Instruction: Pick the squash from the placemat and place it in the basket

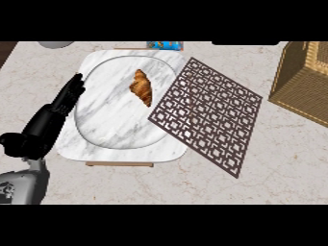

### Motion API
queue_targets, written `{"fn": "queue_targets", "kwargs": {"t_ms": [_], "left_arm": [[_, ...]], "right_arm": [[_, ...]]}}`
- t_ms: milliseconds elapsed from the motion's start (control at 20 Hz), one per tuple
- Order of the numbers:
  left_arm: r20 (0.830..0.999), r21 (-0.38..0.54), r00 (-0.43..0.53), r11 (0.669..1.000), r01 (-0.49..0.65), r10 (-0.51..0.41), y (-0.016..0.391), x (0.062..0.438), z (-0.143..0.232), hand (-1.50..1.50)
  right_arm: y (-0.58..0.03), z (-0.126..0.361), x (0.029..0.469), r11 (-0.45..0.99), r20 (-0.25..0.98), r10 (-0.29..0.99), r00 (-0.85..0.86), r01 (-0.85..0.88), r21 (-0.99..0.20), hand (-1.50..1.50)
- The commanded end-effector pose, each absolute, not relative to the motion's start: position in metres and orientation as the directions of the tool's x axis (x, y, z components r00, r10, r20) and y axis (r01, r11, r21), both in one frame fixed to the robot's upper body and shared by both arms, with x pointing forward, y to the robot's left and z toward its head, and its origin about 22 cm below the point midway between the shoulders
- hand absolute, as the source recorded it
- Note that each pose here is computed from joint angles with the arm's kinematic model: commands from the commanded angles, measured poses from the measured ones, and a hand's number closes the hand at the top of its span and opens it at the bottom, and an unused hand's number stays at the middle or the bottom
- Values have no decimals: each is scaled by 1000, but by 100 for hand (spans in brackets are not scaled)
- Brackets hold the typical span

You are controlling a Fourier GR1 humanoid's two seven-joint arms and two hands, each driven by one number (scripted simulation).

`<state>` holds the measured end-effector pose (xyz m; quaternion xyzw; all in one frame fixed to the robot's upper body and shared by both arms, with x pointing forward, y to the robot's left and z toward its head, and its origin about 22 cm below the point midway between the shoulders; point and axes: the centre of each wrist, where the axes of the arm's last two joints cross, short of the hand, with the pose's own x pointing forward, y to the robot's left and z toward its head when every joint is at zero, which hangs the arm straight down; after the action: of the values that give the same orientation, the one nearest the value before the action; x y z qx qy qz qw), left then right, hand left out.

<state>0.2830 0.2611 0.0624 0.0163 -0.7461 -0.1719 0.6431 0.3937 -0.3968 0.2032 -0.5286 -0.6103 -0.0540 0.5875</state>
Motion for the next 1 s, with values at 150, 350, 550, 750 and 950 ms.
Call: {"fn": "queue_targets", "kwargs": {"t_ms": [150, 350, 550, 750, 950], "left_arm": [[959, 265, -162, 942, 205, -234, 258, 271, 63, 0], [956, 267, -175, 941, 205, -234, 247, 275, 57, 0], [952, 285, -173, 938, 198, -253, 265, 285, 51, 0], [952, 285, -174, 937, 204, -251, 263, 292, 62, 0], [955, 270, -181, 939, 213, -233, 256, 286, 77, 0]], "right_arm": [[-420, 149, 395, 332, 720, 639, 269, 749, -574, 150], [-439, 147, 387, 282, 742, 627, 235, 820, -498, 150], [-449, 150, 387, 344, 813, 559, 164, 846, -407, -150], [-458, 157, 390, 338, 770, 614, 175, 823, -456, -150], [-463, 167, 390, 355, 766, 631, 125, 831, -428, -150]]}}
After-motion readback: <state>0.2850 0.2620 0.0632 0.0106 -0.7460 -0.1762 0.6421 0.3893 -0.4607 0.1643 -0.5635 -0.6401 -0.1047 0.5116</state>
